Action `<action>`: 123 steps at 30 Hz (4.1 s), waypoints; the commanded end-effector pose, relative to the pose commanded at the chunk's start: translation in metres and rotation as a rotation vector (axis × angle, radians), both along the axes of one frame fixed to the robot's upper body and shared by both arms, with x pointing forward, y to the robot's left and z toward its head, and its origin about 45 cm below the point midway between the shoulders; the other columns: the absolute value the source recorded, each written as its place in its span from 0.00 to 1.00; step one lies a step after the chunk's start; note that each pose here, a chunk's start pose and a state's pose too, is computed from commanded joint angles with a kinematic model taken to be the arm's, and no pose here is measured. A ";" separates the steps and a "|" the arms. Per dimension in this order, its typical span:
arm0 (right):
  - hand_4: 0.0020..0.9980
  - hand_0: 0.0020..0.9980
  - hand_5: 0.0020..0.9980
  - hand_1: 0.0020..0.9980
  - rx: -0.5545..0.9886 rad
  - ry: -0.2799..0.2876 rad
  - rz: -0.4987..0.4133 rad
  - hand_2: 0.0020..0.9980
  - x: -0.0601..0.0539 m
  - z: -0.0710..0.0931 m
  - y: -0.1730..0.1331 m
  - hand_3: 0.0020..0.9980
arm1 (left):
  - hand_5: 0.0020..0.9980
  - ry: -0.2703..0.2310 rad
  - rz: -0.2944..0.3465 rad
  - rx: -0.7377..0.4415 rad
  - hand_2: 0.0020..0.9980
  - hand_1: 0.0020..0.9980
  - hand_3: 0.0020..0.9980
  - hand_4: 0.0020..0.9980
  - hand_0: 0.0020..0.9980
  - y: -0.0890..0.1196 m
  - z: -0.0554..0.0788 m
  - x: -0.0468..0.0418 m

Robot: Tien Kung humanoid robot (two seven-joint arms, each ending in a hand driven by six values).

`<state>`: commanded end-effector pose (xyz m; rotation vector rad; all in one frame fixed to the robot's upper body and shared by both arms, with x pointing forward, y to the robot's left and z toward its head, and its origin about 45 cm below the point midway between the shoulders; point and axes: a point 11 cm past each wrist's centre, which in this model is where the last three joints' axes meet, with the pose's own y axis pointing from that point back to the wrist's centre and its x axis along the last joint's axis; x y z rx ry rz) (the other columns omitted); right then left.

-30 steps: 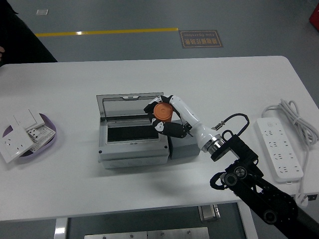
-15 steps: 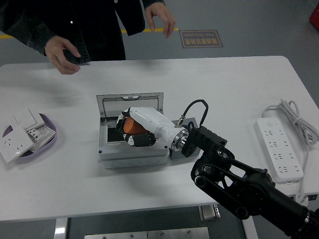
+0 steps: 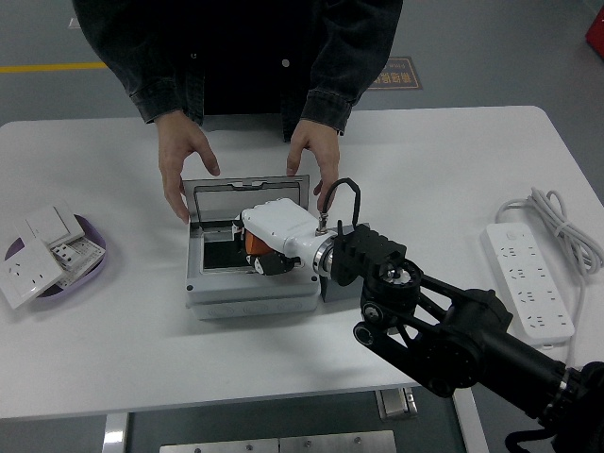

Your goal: Pick up the cylinder from the cube,place it in the box,flap close box

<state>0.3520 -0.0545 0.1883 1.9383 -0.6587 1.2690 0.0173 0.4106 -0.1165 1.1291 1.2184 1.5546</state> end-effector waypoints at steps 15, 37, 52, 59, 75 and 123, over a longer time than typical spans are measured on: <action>0.53 0.80 0.28 0.72 0.023 -0.017 0.023 0.71 -0.002 0.003 0.007 0.70 | 0.32 -0.001 -0.006 0.001 0.68 0.67 0.71 0.77 0.64 0.000 0.000 0.0017; 0.59 0.80 0.35 0.71 0.230 0.150 0.080 0.71 -0.020 0.012 0.003 0.70 | 0.32 0.002 -0.006 -0.002 0.68 0.67 0.71 0.77 0.64 -0.001 0.000 -0.0009; 0.61 0.75 0.35 0.69 0.555 0.212 0.027 0.69 0.027 0.089 -0.019 0.70 | 0.32 0.003 -0.015 0.004 0.68 0.67 0.71 0.77 0.64 0.002 0.001 -0.0007; 0.61 0.74 0.36 0.68 0.561 0.207 -0.032 0.69 0.059 0.089 -0.027 0.70 | 0.32 0.003 -0.023 0.008 0.68 0.67 0.71 0.77 0.64 0.004 0.001 0.0019; 0.62 0.69 0.35 0.67 0.424 0.268 -0.116 0.68 0.073 0.036 -0.057 0.69 | 0.32 -0.006 -0.034 0.011 0.68 0.67 0.71 0.77 0.64 0.006 0.002 0.0081; 0.60 0.66 0.34 0.66 0.537 0.108 -0.032 0.68 -0.005 0.086 -0.080 0.70 | 0.32 0.012 -0.008 0.017 0.68 0.67 0.71 0.77 0.64 0.010 0.003 -0.0080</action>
